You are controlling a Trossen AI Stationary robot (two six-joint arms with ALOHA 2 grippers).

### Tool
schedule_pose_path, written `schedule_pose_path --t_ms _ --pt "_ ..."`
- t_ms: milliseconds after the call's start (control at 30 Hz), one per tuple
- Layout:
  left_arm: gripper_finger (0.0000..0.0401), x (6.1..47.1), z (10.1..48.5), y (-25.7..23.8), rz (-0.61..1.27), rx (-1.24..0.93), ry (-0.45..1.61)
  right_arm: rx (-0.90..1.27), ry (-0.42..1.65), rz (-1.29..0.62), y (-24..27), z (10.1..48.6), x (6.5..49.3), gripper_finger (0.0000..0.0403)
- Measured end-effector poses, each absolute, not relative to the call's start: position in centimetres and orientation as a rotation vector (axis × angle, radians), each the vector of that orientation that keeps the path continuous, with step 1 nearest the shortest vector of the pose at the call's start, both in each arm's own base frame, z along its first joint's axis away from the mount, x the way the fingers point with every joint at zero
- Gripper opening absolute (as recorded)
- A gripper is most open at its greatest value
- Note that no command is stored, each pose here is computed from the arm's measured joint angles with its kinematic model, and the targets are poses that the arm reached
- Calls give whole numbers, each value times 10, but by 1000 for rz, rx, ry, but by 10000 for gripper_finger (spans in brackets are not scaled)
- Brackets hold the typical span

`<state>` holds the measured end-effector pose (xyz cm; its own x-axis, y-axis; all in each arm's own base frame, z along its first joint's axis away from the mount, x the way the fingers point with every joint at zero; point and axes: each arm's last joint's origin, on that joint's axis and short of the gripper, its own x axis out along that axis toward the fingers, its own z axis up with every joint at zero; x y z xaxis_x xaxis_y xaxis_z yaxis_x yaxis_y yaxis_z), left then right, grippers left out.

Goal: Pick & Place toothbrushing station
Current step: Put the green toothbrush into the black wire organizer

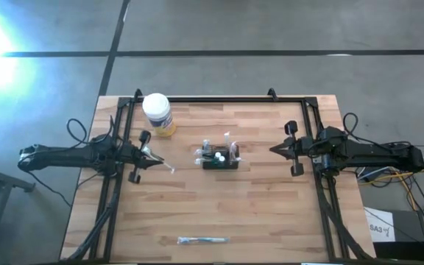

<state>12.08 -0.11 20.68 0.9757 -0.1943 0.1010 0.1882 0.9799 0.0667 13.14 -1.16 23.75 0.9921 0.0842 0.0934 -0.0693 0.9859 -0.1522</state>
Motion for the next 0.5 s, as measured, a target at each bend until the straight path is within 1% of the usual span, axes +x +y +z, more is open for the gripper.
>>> schedule_pose_path --t_ms 333,500 --pt "21 121 204 -1 -192 55 -103 -163 -97 75 -12 237 132 8" --pt "22 121 210 0 -171 -4 -130 -167 -106 74 -12 238 132 8"
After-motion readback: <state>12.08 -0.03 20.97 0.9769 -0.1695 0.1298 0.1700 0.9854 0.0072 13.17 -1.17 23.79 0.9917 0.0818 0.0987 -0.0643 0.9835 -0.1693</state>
